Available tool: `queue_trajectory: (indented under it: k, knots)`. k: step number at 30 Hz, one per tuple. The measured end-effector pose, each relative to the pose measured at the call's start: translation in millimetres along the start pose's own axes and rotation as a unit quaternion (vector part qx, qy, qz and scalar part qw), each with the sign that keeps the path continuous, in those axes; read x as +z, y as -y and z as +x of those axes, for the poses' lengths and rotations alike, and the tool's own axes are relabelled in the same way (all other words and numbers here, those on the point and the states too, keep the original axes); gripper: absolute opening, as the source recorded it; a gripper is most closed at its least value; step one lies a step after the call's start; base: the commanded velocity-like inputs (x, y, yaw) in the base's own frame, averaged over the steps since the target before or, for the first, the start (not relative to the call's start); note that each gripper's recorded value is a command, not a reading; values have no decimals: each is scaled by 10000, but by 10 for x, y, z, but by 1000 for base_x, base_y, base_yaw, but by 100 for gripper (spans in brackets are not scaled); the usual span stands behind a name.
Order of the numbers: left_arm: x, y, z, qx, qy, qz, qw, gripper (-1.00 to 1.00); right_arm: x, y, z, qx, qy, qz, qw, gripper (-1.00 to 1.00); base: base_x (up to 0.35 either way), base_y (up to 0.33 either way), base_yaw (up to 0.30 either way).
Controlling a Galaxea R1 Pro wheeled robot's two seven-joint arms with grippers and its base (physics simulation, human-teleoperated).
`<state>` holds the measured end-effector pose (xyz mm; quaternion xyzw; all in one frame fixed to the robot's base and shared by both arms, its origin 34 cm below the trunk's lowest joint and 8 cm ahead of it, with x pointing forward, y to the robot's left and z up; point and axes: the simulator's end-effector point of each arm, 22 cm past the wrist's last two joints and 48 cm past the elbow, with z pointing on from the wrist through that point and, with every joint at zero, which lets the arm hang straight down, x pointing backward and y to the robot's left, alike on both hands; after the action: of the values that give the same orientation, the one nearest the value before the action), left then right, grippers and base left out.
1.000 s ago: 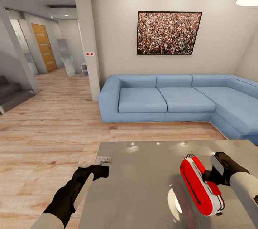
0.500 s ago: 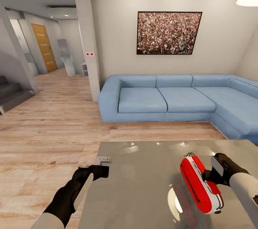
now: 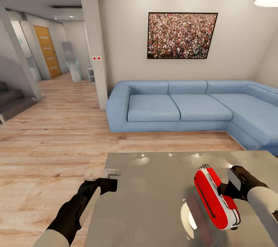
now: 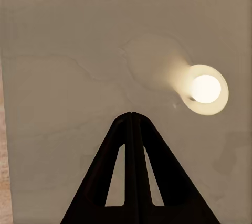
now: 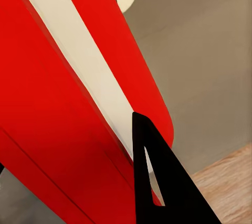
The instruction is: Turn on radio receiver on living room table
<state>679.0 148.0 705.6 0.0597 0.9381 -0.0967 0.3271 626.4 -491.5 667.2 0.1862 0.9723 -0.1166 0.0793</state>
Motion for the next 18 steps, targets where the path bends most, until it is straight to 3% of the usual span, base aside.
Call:
queue_trajectory:
  k: [18]
  knots:
    - [-2, 1, -6, 1, 7, 1, 10000, -100, 0, 15, -2, -1, 2, 15, 10000, -100, 0, 0, 0]
